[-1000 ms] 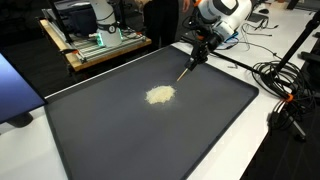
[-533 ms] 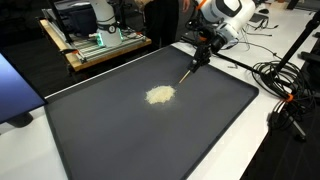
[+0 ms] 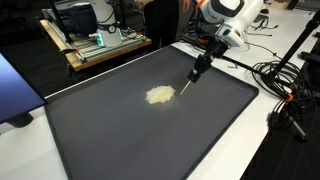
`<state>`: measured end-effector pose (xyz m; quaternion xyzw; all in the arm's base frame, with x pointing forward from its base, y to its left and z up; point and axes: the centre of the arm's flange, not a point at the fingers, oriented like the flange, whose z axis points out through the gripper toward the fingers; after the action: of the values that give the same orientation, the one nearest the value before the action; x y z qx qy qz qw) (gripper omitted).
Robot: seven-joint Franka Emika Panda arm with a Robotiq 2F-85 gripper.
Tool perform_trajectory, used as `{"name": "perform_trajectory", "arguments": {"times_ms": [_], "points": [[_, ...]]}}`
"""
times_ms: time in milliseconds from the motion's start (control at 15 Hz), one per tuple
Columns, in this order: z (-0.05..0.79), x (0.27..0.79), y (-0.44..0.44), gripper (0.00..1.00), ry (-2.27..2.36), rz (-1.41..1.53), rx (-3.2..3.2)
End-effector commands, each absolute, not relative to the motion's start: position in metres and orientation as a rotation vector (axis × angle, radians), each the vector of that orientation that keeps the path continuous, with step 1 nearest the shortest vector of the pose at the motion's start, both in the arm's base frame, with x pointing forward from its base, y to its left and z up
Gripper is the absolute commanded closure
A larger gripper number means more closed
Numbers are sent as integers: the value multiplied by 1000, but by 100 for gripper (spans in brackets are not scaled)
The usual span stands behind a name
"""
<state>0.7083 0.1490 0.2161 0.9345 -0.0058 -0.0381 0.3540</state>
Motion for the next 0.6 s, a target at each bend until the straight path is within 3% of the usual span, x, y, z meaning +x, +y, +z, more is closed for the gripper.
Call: {"name": "perform_trajectory", "arguments": {"times_ms": [0,533], "points": [[230,704,114,97,38,-126,2566],[259,695,56,97,114,-216,2796]]}}
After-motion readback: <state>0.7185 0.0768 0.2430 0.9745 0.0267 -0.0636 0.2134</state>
